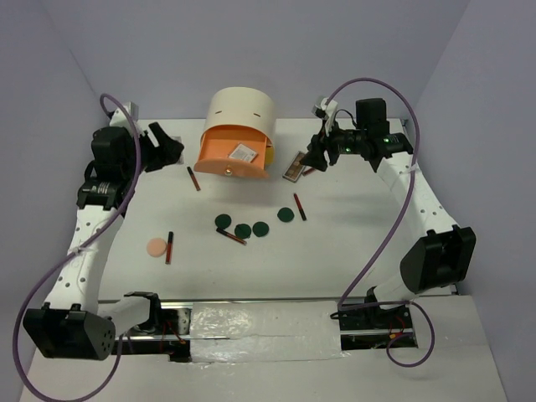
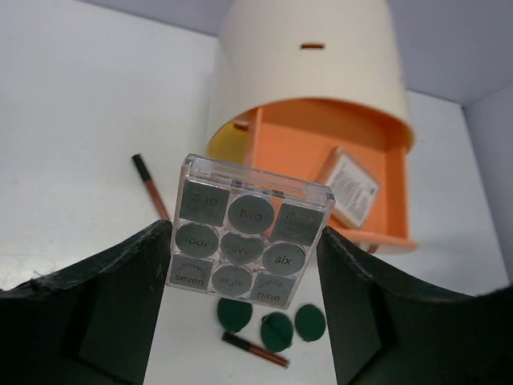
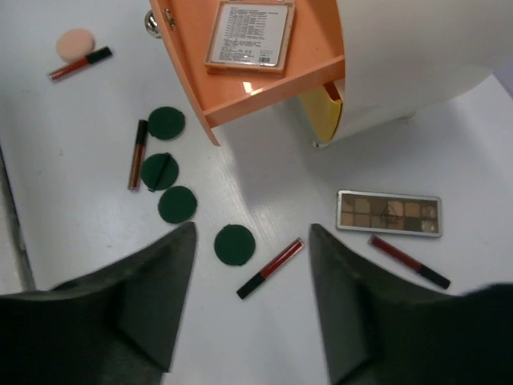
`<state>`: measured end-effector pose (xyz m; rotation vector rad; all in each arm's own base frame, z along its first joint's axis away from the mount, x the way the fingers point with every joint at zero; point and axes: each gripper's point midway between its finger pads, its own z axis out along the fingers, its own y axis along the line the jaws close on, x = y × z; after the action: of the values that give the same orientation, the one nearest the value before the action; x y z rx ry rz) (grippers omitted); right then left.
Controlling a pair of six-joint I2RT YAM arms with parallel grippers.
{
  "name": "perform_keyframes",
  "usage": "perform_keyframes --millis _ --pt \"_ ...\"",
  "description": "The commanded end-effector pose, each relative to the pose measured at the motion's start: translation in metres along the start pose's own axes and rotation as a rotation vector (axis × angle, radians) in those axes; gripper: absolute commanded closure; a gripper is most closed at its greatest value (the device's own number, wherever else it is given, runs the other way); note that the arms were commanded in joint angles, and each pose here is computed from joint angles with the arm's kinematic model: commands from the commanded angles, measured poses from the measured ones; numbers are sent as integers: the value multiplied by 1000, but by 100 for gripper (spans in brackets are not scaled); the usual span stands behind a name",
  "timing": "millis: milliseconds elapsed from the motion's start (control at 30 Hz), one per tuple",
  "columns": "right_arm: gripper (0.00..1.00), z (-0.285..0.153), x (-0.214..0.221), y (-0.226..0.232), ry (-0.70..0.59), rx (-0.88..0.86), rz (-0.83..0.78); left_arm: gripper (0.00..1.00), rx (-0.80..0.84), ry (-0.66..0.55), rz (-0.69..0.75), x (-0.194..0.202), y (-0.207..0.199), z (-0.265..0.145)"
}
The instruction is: Organize the makeup
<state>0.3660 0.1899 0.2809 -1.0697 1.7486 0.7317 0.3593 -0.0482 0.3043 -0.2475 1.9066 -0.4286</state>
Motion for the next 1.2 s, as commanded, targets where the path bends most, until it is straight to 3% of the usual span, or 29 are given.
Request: perform_keyframes --millis 0,67,167,233,667,767,1000,1167 --pt "41 -10 -14 8 -26 -15 -9 75 168 -80 -41 -40 -46 5" --pt "55 -9 -13 9 -23 -27 8 75 208 -86 -39 -51 -61 16" --pt "65 -8 -12 9 -22 -24 14 75 249 -56 -12 -49 -89 33" --pt "66 -8 -9 8 -19 -17 21 75 251 -31 -4 -47 -99 46" --pt "57 -16 4 -9 -18 49 70 69 156 121 7 6 -119 84" --pt "56 -15 7 -11 -12 52 77 63 131 139 11 16 -121 92" --pt "48 -14 15 -14 7 62 87 34 96 182 14 30 -127 102" --pt "42 -13 18 -19 15 76 96 26 85 170 19 24 -128 98"
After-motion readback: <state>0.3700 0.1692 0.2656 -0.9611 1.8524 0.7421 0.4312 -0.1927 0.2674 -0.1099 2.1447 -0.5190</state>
